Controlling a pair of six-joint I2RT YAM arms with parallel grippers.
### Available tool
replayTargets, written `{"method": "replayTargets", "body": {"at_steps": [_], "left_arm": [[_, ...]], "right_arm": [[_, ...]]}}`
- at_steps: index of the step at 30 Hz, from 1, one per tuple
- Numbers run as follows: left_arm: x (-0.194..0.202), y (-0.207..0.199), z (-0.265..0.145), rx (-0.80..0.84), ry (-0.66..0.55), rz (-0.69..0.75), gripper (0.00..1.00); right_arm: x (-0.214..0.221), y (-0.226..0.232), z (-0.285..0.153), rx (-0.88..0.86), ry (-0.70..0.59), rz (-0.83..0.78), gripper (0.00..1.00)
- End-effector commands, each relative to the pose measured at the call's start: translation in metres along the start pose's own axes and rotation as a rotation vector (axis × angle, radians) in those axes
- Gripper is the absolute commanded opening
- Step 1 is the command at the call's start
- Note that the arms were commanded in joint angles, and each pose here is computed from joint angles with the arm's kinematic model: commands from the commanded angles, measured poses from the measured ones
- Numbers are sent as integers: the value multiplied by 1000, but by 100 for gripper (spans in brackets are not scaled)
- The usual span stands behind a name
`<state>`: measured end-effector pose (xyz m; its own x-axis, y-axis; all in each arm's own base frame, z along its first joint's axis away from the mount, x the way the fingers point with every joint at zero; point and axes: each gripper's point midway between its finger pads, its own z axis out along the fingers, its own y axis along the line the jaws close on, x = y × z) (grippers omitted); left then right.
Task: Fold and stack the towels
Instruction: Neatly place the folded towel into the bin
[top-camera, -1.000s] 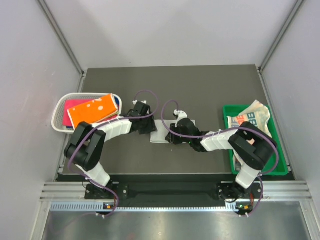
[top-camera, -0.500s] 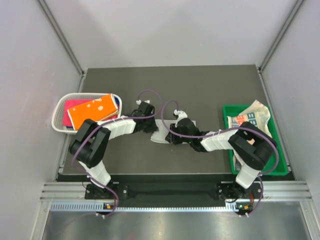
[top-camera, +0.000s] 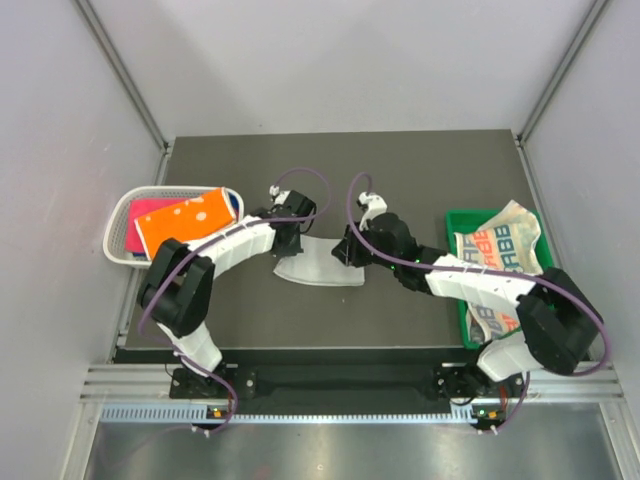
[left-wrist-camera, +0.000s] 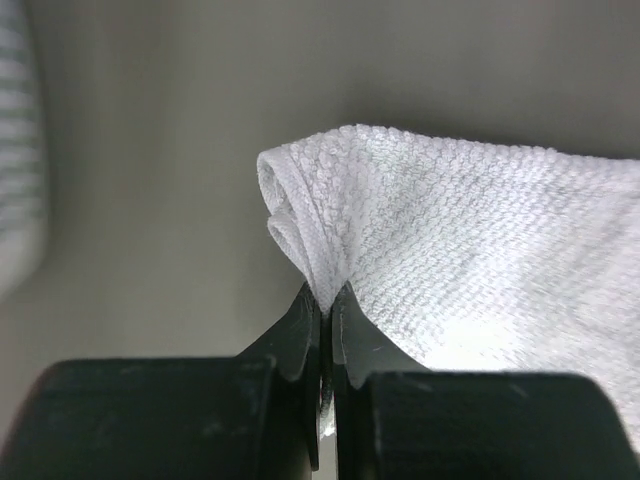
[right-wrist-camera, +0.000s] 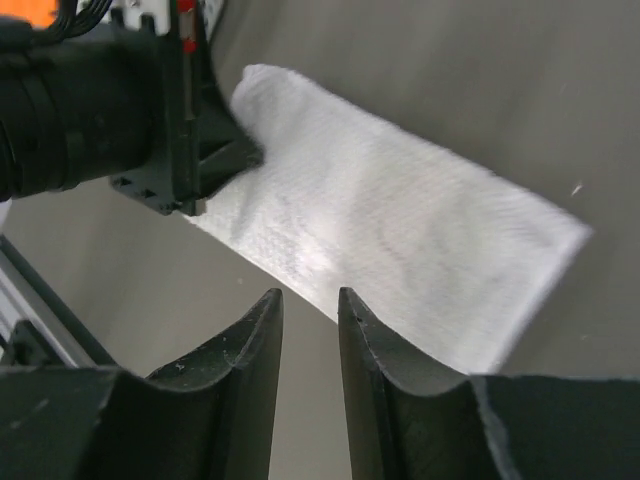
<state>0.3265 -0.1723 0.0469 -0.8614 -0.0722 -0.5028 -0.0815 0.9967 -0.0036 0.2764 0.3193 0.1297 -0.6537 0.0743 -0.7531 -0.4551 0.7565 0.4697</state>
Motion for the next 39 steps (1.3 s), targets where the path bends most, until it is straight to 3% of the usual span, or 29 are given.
{"method": "replayTargets", "body": {"at_steps": [1, 7, 13, 26, 39], "left_arm": [[-49, 57, -53, -253, -166, 89, 0], [-85, 106, -104, -414, -287, 99, 0], [-121, 118, -145, -435, -392, 112, 0], [-176, 128, -191, -422, -465, 94, 0], [-192, 142, -222, -378, -512, 55, 0]], "right_arm": [[-34, -5, -8, 38, -82, -47, 29], [-26, -3, 4, 3, -42, -46, 28], [-24, -1, 10, -14, -30, -48, 27], [-22, 1, 13, -29, -22, -47, 25], [-24, 3, 12, -35, -27, -49, 25]]}}
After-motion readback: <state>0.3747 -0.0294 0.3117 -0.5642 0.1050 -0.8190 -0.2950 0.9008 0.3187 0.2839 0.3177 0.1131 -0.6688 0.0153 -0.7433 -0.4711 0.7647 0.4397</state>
